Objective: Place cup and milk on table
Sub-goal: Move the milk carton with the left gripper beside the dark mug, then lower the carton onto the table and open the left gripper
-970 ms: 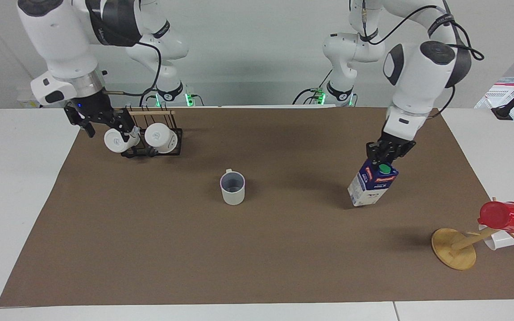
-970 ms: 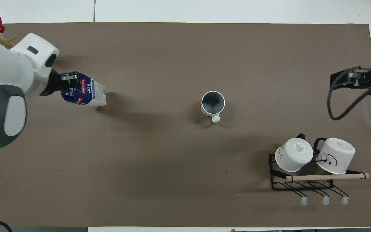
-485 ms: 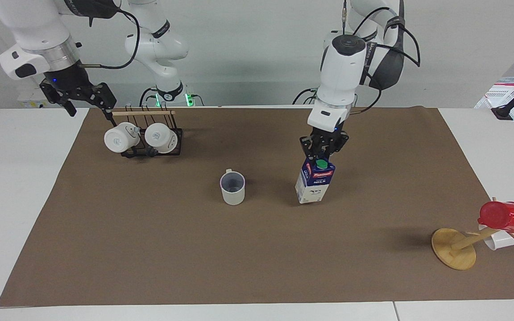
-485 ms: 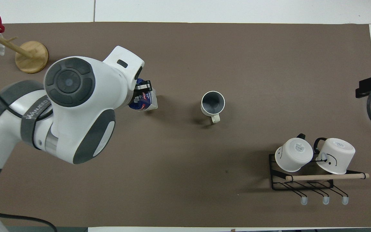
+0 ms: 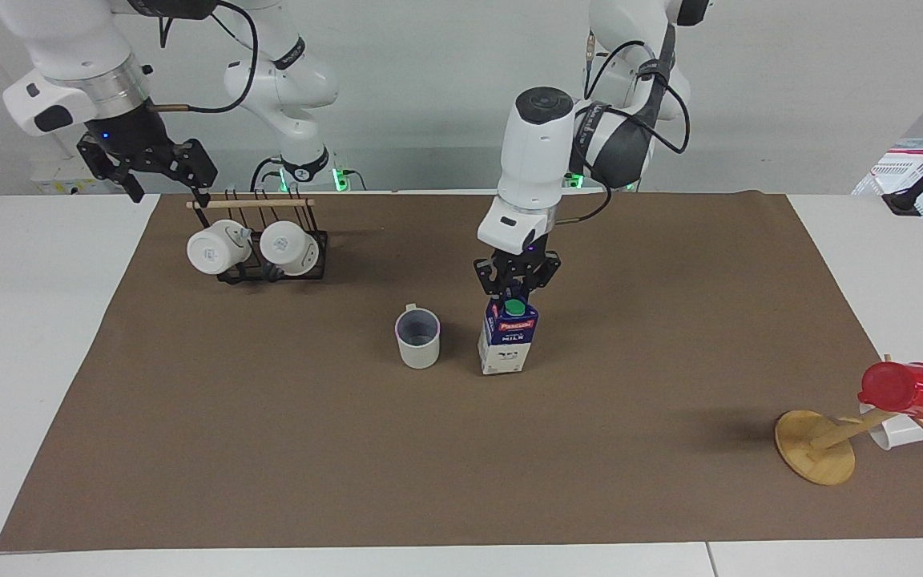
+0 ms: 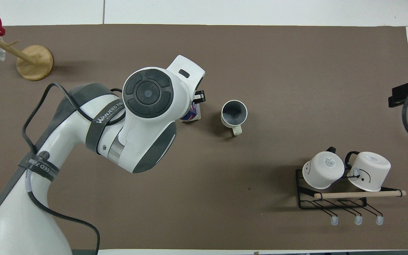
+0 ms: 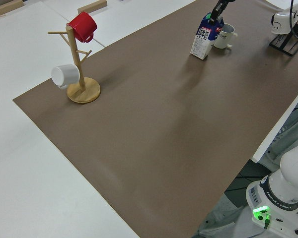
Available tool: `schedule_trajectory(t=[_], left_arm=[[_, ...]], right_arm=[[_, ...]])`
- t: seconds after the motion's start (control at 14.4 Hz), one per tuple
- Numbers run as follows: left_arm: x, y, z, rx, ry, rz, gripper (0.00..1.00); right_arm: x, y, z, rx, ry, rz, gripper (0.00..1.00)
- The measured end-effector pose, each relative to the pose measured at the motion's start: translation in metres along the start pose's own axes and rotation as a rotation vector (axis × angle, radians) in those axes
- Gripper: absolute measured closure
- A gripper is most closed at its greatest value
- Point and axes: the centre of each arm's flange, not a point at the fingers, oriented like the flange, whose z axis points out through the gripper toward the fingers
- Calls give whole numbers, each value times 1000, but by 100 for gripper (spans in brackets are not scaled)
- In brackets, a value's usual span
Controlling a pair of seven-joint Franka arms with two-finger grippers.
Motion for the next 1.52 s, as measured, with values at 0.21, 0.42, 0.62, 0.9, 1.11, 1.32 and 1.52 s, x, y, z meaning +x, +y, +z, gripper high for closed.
schedule_trajectory(t=[0.21,0.42,0.62,0.9,1.11,1.32,1.52], left_arm=[[-8,12,3,-7,1,19,59],[-12,16,6,-7,-2,27,59],[-14,21,5,-16,5,33,59],[-23,31,4,-22,6,51,59],[-26,34,4,-23,5,53,59],[-27,34,5,-22,3,53,59],[-28,35,8,-19,0,55,59]], right_arm=[[2,-6,3,-1,-7,-11,0],[2,-7,5,-1,-9,-12,0],[2,-7,5,-1,-9,-12,0],[2,-6,5,0,-11,-10,0],[2,-5,5,0,-11,-9,0],[2,-5,5,0,-11,-9,0],[2,-5,5,0,-11,-8,0]])
